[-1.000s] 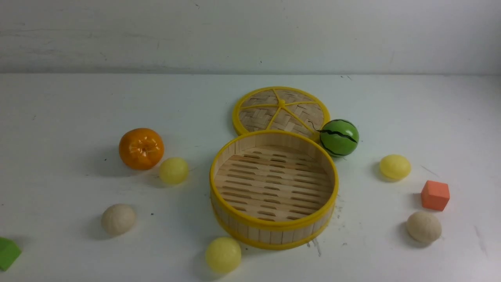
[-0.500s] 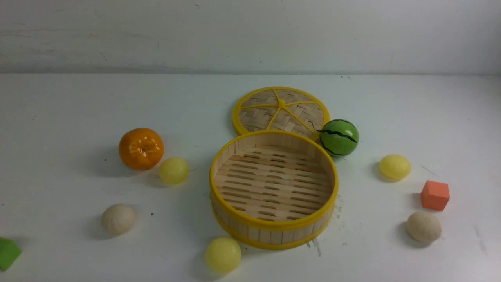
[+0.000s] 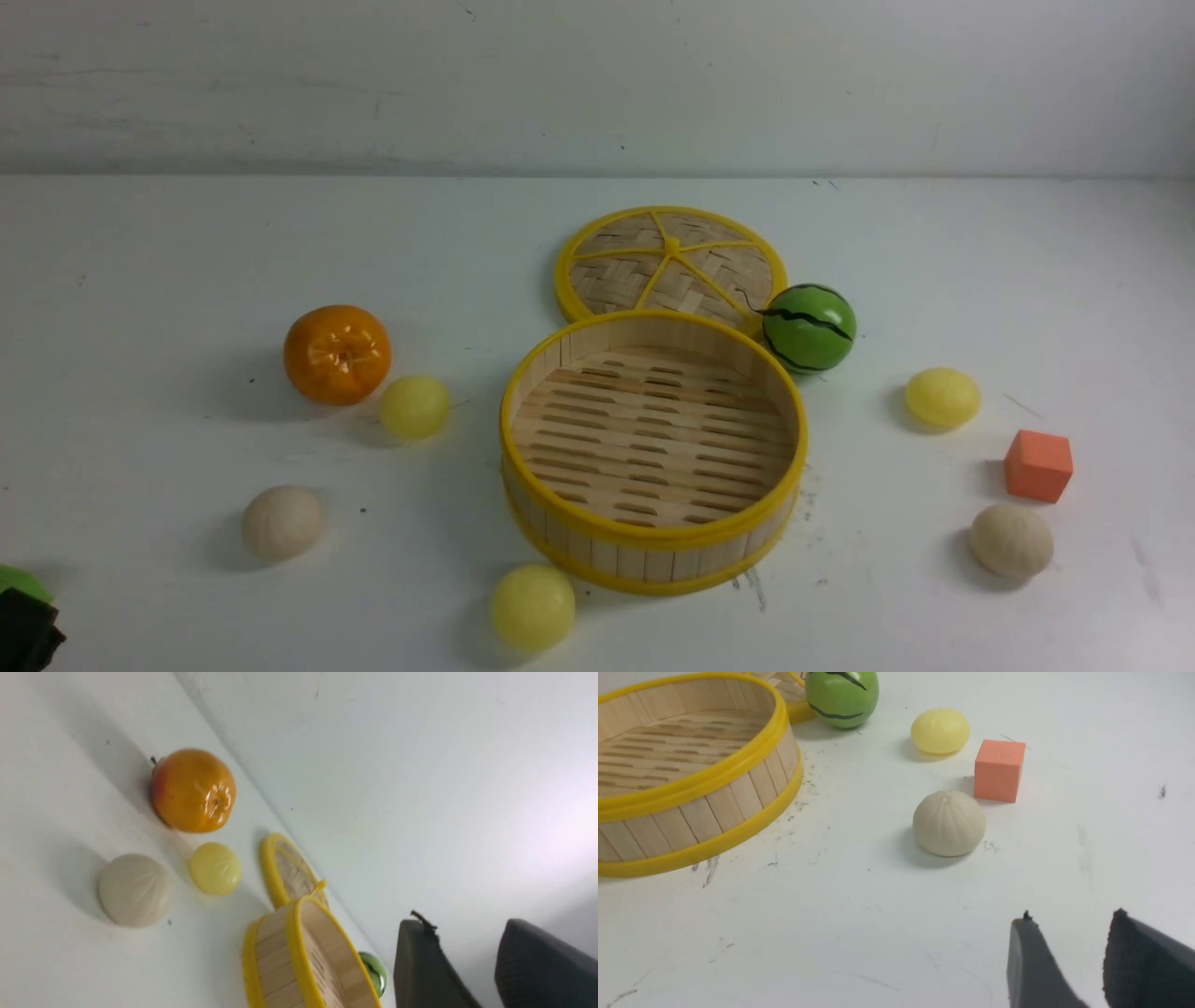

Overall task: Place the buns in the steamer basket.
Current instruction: Use the left arm to grab a steamed stuffed bun

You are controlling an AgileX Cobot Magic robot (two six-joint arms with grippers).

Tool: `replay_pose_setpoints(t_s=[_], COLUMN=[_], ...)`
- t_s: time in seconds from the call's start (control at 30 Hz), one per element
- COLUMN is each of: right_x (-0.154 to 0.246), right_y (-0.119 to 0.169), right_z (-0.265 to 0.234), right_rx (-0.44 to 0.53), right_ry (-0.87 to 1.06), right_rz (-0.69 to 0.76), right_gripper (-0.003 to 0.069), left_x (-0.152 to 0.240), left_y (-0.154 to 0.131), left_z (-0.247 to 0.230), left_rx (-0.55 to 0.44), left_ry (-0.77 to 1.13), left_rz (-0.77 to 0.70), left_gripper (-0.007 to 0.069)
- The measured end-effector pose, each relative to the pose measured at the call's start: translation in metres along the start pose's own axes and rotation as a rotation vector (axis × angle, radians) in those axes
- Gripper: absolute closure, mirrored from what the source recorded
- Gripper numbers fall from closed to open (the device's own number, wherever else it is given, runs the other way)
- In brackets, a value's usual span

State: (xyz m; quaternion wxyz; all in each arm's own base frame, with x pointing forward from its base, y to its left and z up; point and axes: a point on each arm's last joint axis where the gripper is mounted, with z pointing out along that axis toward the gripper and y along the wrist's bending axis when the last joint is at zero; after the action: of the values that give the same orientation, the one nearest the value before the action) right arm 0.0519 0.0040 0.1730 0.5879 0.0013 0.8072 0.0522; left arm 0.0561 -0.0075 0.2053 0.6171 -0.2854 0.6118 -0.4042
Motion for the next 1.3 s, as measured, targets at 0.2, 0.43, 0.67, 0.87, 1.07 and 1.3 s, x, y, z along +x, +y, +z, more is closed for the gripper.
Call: replay_pose_setpoints(t_s=[0.2,0.43,0.67,0.87,1.07,1.3], right_x=[0.0,0.0,0.0,0.0,0.0,0.0], right_y=[0.0,0.0,0.0,0.0,0.0,0.0], right_z=[0.0,0.0,0.0,0.0,0.0,0.0], right_rx=[0.0,0.0,0.0,0.0,0.0,0.0], right_ry=[0.0,0.0,0.0,0.0,0.0,0.0], right_rz=[0.0,0.0,0.0,0.0,0.0,0.0], right_gripper=[0.042,0.042,0.042,0.042,0.042,0.042], left_x=[-0.013,-0.023,-0.017,-0.003,-0.002,0.002], left_y=[-0.043,-0.101,-0.08,-0.051,-0.027,-0.011], left_z=[-0.004,0.036,0.122,0.171,0.207,0.243], left_rx=[0.067,-0.115,-0.455,-0.583,-0.629,-0.653], left_ry=[0.102,0.635,1.079,1.199,1.148,1.131], left_rz=[0.124,0.374,0.565,0.56,0.604,0.645], left_gripper=[0.0595,0.0638,0.0638,0.0638,0.0638,0.0638])
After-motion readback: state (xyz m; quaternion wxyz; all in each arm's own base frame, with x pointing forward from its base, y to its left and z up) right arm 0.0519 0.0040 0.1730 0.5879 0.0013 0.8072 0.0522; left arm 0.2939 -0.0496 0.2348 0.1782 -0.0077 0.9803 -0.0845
